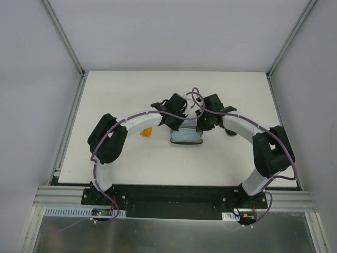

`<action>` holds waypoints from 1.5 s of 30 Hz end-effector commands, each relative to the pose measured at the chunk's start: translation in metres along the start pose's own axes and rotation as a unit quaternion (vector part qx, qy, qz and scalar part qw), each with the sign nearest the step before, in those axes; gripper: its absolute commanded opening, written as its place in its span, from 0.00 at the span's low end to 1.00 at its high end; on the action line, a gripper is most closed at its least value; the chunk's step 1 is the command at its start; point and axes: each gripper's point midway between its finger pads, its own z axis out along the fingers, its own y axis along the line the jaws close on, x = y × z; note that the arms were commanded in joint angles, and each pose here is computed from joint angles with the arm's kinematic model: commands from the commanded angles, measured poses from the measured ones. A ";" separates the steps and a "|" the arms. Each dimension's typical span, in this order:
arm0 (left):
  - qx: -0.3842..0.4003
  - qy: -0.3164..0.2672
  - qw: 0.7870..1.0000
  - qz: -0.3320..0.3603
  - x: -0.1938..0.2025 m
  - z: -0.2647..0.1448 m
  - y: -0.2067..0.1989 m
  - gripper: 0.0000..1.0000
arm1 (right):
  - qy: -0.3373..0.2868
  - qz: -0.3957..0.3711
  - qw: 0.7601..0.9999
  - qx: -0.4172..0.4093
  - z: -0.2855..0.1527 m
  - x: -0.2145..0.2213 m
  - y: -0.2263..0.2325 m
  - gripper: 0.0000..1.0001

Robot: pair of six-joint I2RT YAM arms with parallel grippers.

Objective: Organize the sunglasses
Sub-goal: Place the folded cleaning cloth in the sunglasses case.

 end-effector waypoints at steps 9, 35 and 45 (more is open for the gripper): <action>-0.023 -0.022 0.999 0.008 -0.020 -0.006 0.012 0.00 | -0.028 -0.003 1.000 0.001 -0.008 -0.024 0.001 0.07; -0.014 -0.043 0.999 0.009 -0.033 -0.016 0.007 0.00 | -0.038 0.001 0.999 -0.005 -0.014 -0.028 0.000 0.08; -0.004 -0.053 0.999 0.010 -0.039 -0.025 0.003 0.00 | -0.044 0.001 0.999 -0.015 -0.018 -0.031 0.004 0.08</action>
